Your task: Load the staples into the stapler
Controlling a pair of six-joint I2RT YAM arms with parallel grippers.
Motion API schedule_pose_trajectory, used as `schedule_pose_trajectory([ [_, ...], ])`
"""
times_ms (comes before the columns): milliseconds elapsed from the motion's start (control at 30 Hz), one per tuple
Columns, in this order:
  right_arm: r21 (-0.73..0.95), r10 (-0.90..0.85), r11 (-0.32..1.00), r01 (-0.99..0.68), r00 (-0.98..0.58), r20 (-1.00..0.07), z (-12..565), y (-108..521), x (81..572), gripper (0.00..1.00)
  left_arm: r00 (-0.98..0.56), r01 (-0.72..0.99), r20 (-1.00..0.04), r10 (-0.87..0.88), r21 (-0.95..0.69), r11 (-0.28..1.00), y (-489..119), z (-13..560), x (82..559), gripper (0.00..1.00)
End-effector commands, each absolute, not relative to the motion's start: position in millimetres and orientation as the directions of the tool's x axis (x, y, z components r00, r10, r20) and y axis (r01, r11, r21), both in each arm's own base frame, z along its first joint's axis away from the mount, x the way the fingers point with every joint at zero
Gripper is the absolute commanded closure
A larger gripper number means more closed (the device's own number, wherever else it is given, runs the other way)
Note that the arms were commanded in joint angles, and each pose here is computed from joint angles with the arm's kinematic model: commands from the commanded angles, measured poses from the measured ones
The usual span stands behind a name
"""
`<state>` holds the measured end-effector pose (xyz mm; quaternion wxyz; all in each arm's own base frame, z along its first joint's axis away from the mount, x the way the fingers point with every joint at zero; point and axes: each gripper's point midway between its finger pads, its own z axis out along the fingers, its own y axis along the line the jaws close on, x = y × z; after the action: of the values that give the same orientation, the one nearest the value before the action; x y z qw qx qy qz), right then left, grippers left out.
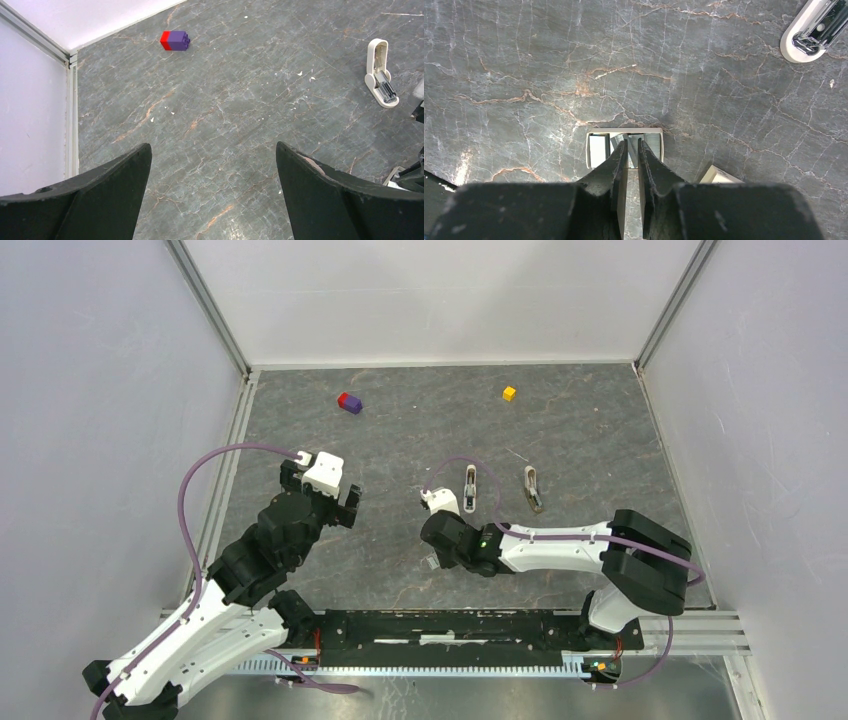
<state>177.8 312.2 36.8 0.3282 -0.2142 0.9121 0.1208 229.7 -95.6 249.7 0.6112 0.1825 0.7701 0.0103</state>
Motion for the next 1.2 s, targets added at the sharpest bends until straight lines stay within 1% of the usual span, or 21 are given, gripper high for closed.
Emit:
schedule_pose_trajectory([
  [0, 0.101, -0.278, 0.875, -0.474, -0.661, -0.697, 61, 324, 186, 0.82, -0.149, 0.258, -0.952, 0.268, 0.224, 0.94, -97, 261, 233, 0.0],
  [100, 0.106, -0.282, 0.868, -0.486, -0.656, -0.7, 63, 326, 185, 0.81, -0.148, 0.258, -0.952, 0.268, 0.224, 0.94, -97, 261, 233, 0.0],
  [200, 0.108, -0.299, 0.851, -0.514, -0.644, -0.704, 64, 330, 184, 0.75, -0.149, 0.259, -0.952, 0.269, 0.225, 0.939, -97, 261, 233, 0.0],
  [300, 0.084, -0.333, 0.837, -0.54, -0.625, -0.706, 66, 331, 185, 0.7, -0.149, 0.259, -0.952, 0.268, 0.224, 0.94, -97, 261, 233, 0.0],
  [433, 0.035, -0.407, 0.806, -0.592, -0.595, -0.693, 64, 332, 185, 0.68, -0.148, 0.26, -0.952, 0.268, 0.224, 0.939, -97, 261, 233, 0.0],
  [533, -0.003, -0.453, 0.784, -0.62, -0.569, -0.686, 63, 331, 184, 0.65, -0.147, 0.26, -0.952, 0.268, 0.224, 0.939, -97, 261, 233, 0.0],
  [800, -0.019, -0.533, 0.717, -0.697, -0.531, -0.659, 56, 334, 177, 0.63, -0.146, 0.246, -0.953, 0.265, 0.225, 0.943, -94, 262, 233, 0.0],
  [1167, -0.059, -0.575, 0.706, -0.706, -0.523, -0.629, 47, 326, 175, 0.63, -0.121, 0.222, -0.962, 0.245, 0.214, 0.951, -88, 269, 231, 0.0],
])
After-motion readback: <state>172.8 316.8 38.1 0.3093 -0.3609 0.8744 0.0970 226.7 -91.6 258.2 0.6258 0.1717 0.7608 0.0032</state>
